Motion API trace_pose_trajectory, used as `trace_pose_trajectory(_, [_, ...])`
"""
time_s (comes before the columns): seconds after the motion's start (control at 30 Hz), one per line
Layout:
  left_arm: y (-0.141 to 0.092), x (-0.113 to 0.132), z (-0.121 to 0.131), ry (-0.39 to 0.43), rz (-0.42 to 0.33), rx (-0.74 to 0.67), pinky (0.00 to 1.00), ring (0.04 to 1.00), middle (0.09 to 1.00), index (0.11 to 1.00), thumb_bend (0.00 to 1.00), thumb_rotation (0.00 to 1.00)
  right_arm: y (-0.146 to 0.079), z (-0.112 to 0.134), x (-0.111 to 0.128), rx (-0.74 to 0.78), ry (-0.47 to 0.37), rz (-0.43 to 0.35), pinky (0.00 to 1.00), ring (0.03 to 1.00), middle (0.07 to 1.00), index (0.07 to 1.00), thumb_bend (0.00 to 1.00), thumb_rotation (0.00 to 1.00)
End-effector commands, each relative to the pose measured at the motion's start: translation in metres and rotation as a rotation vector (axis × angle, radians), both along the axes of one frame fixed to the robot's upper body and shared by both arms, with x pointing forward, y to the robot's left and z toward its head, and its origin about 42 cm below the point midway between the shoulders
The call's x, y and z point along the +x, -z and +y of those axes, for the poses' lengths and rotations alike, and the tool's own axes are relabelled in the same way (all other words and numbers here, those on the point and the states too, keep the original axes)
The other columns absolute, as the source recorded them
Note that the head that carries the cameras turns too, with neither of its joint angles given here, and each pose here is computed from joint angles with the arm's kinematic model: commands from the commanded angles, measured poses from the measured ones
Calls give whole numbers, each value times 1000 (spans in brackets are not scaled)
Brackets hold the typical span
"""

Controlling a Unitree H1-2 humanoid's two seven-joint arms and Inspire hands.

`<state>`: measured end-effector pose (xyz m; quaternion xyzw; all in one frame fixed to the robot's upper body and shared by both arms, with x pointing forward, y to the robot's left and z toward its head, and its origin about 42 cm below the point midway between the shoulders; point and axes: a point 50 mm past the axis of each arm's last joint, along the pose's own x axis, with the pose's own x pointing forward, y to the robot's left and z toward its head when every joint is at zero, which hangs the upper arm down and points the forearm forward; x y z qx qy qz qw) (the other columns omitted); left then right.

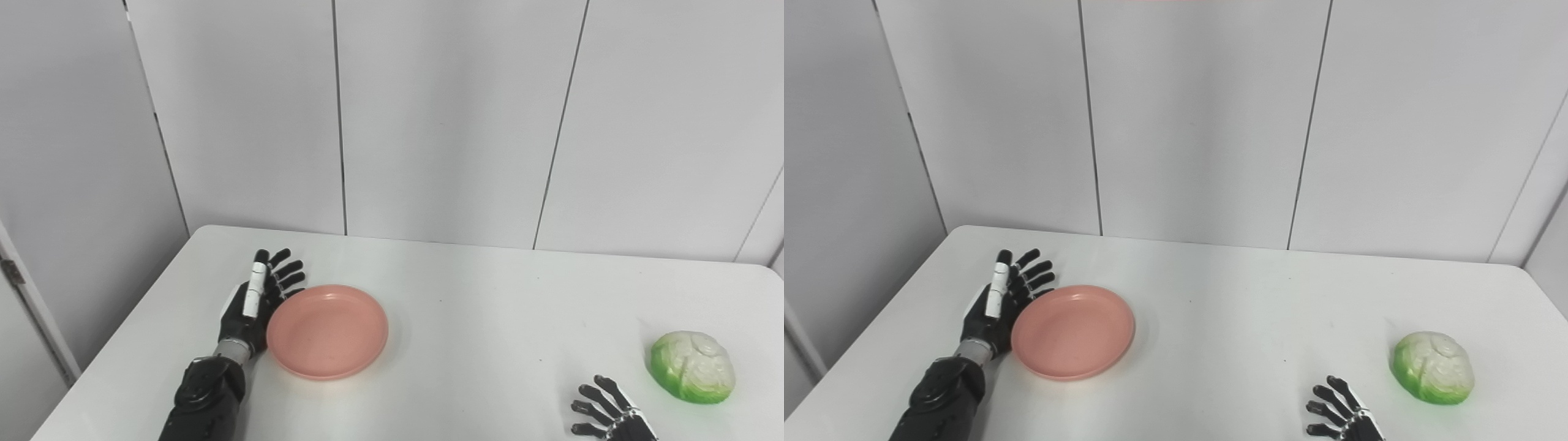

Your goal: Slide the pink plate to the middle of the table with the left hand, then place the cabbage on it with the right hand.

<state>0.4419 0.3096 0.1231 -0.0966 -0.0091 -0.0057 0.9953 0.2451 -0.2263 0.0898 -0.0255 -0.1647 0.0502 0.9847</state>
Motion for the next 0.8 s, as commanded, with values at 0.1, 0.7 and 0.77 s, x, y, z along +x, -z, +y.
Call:
trace_pose_trajectory(0.1, [-11, 4, -34, 58, -20, -22, 765, 833, 829, 836, 935, 902, 11, 17, -8, 29, -22, 94, 611, 720, 791, 842, 735, 532])
trace_pose_trajectory(0.7, [-16, -22, -86, -14, -55, -73, 907, 882, 890, 871, 933, 925, -1, 51, -15, 2, -27, 93, 620, 731, 803, 835, 747, 535])
trace_pose_trajectory(0.77, [-15, -25, -89, 1, -59, -91, 969, 908, 908, 881, 924, 909, -2, 56, -15, -1, -22, 96, 617, 730, 804, 833, 751, 532])
